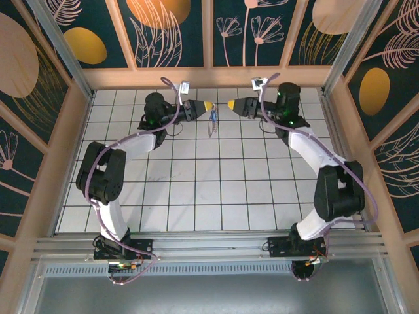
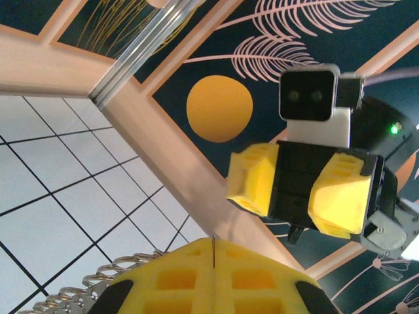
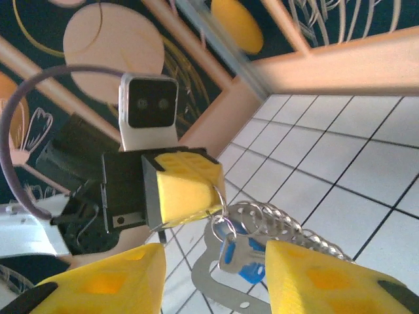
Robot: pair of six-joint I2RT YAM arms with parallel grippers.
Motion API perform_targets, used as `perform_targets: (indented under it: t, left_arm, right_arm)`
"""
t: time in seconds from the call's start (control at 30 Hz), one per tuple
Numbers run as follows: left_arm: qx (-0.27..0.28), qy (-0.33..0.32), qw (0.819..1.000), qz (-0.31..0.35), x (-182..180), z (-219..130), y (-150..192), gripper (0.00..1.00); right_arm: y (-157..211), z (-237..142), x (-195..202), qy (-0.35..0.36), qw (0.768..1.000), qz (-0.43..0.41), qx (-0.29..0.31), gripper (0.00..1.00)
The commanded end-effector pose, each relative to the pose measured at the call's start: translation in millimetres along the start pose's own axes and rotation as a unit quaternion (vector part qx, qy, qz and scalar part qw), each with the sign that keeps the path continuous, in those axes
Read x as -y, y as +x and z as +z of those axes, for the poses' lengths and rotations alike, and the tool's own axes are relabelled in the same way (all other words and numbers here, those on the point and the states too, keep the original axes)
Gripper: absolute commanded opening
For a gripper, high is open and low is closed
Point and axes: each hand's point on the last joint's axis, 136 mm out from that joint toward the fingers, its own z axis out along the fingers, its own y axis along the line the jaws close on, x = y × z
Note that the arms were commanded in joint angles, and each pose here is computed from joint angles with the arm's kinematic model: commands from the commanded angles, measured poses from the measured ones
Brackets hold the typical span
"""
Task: Put the keys on the keyring
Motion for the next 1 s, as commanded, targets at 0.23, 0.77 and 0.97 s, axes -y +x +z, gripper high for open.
perform_targets:
  t: [0.23,0.77,0.97]
  left_arm:
    - [0.072,0.035,0.997,0.012,58.2,-8.9,-23.1,0.0]
    - [0.064,0.043,0.997,0.008,68.6,-1.9,-12.4,0.0]
    - [0.065,0.045,0.997,0.009,70.3,-0.9,-13.2,0.0]
  right_arm:
    - [38.1,-19.7,0.4,0.079,0.99,-0.028,0.11,0.51]
    - [39.2,14.4,-24.8,0.075,0.987,-0.08,0.117,0.52]
    - [36.4,25.4,-29.6,0.066,0.988,-0.087,0.109,0.51]
